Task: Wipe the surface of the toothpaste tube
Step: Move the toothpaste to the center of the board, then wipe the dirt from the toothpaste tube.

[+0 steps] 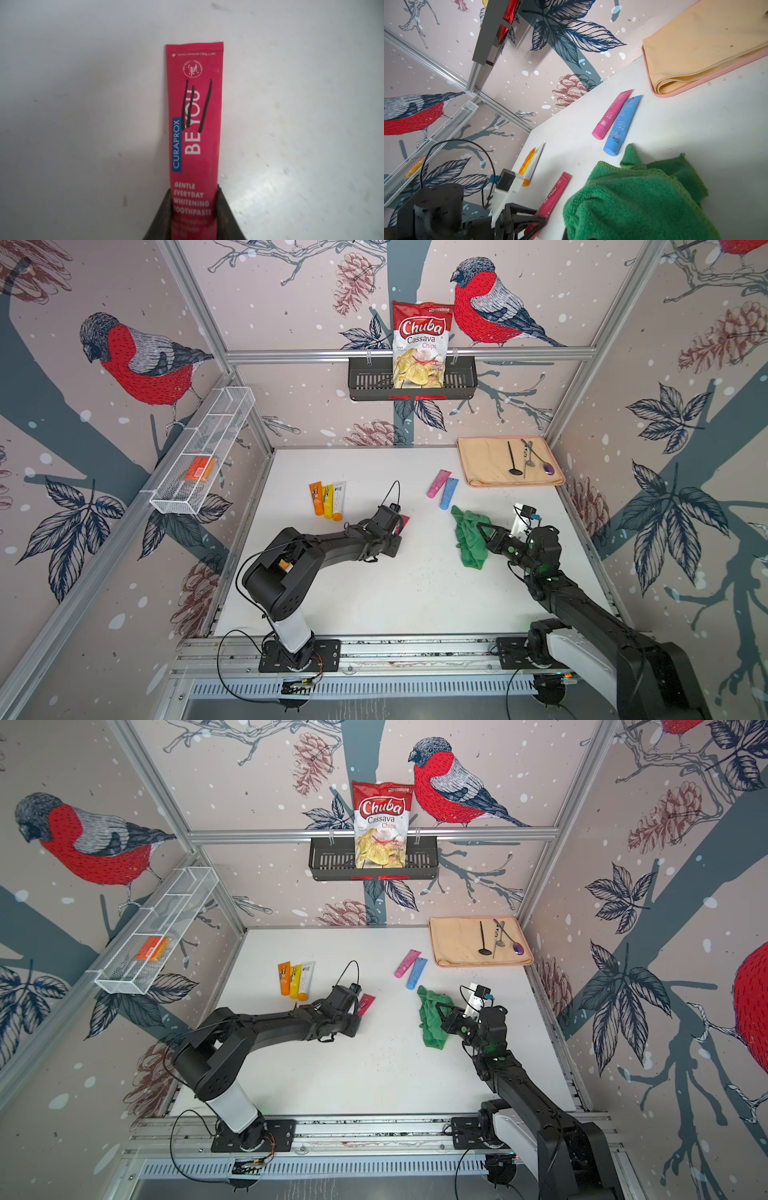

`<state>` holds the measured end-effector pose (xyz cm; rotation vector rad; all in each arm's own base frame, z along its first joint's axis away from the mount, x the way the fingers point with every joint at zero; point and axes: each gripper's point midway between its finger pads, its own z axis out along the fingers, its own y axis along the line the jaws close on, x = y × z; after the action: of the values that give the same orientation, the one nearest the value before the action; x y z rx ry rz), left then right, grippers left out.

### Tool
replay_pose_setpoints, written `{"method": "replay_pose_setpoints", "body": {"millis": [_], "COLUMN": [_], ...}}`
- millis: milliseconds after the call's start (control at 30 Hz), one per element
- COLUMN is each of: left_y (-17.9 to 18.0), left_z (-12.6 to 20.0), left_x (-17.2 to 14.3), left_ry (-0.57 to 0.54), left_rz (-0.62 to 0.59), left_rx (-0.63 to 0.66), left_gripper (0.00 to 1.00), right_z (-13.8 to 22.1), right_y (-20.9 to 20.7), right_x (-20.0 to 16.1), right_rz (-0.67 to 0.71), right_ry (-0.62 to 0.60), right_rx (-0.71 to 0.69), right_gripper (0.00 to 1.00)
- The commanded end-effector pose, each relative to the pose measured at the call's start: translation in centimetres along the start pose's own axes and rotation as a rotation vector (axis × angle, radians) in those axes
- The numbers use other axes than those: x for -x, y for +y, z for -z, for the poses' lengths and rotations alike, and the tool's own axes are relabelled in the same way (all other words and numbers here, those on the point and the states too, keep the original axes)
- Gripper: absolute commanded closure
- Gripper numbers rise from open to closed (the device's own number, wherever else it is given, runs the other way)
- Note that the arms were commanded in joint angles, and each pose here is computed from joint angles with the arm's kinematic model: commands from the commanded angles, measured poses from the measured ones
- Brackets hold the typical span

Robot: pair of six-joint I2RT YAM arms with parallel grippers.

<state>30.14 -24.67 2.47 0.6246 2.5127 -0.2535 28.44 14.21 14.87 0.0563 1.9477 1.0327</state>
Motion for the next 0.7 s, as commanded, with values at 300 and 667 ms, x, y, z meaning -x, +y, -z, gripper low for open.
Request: {"method": "replay_pose_setpoints", "body": {"millis": [300,667], "left_y": [-7.4,-7.9], "left_z": [1.4,2.0], "left_x": [-2.8,-2.3], "left_ry": [-0.061,-0.174], "left_rz": [-0.206,-0.23], "left_rx": [-0.178,-0.168], "left_gripper": [0.79,0.82], "right_z": [-5.9,-10.4], "right_y": [6.8,6.6], "right_x": [-5.0,-11.3], "right_rz": [-0.024,-0.253], "right_ry": [0.204,0.388], "right_rx": [0.244,0.391], "right_gripper": [1.0,1.0]}}
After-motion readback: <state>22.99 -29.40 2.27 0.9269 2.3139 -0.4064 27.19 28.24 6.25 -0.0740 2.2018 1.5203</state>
